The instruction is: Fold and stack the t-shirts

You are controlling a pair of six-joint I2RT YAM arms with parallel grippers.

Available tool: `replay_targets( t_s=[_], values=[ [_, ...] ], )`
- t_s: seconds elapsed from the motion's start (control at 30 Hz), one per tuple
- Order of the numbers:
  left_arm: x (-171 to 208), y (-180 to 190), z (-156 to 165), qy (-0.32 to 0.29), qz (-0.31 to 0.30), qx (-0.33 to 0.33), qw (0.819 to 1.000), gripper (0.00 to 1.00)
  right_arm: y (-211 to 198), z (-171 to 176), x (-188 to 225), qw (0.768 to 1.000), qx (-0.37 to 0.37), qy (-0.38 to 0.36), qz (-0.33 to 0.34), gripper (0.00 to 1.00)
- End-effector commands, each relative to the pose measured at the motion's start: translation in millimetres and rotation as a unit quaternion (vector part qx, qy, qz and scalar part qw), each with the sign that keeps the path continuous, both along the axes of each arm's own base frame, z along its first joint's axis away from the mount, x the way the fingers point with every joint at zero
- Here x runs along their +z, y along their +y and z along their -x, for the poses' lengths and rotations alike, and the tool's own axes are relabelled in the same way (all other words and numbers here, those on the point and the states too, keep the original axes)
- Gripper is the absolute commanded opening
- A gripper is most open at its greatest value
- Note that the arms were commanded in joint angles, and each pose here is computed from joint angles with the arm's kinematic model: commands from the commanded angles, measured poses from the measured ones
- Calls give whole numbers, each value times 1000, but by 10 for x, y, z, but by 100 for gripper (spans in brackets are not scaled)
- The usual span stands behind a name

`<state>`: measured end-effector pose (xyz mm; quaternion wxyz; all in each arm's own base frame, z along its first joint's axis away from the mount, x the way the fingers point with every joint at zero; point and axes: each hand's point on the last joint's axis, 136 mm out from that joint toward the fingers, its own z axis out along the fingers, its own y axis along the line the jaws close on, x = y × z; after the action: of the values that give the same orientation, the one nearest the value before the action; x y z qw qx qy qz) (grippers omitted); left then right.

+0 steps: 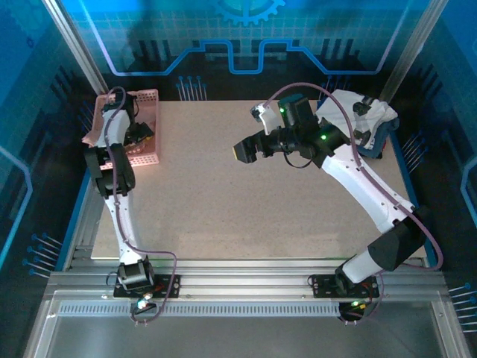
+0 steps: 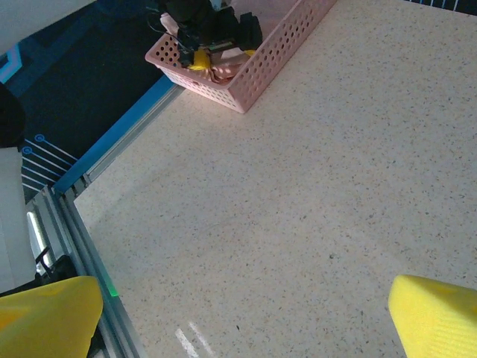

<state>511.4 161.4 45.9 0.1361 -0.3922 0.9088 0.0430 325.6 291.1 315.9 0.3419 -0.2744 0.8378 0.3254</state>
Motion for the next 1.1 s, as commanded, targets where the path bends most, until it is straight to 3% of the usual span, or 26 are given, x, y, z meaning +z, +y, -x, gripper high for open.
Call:
replay_targets(
  t_s=[0.0, 0.07, 0.2, 0.37, 0.57, 0.73, 0.83, 0.97, 1.07],
  values=[
    [-61, 81, -110, -12, -5, -4, 1000, 97, -6, 143, 237, 1000, 7, -9, -19, 100],
    [-154, 66, -114, -8, 3, -9, 1000, 88, -37, 159, 270, 1000, 2, -13, -19, 100],
    [-299, -7, -137, -26, 58, -16, 998, 42, -117, 181, 301, 999, -14, -24, -20, 100],
    [148, -56, -323, -97, 68, -45, 992, 3, -182, 227, 303, 999, -30, -23, -28, 100],
    [1602, -282, -457, -229, -12, -141, 963, 0, -272, 242, 193, 998, -51, -23, -25, 100],
    [3010, -716, -277, -359, -65, -197, 910, 0, -327, 188, 90, 997, -65, -18, -25, 100],
    [3856, -1182, -75, -439, -73, -240, 863, 0, -372, 109, 36, 997, -76, -15, -26, 100],
    [4821, -2044, 255, -543, -33, -325, 774, 0, -474, -24, 6, 994, -99, -14, -32, 100],
    [5214, -2527, 444, -594, 26, -354, 722, 0, -629, -147, -1, 990, -134, -16, -32, 100]
  ],
)
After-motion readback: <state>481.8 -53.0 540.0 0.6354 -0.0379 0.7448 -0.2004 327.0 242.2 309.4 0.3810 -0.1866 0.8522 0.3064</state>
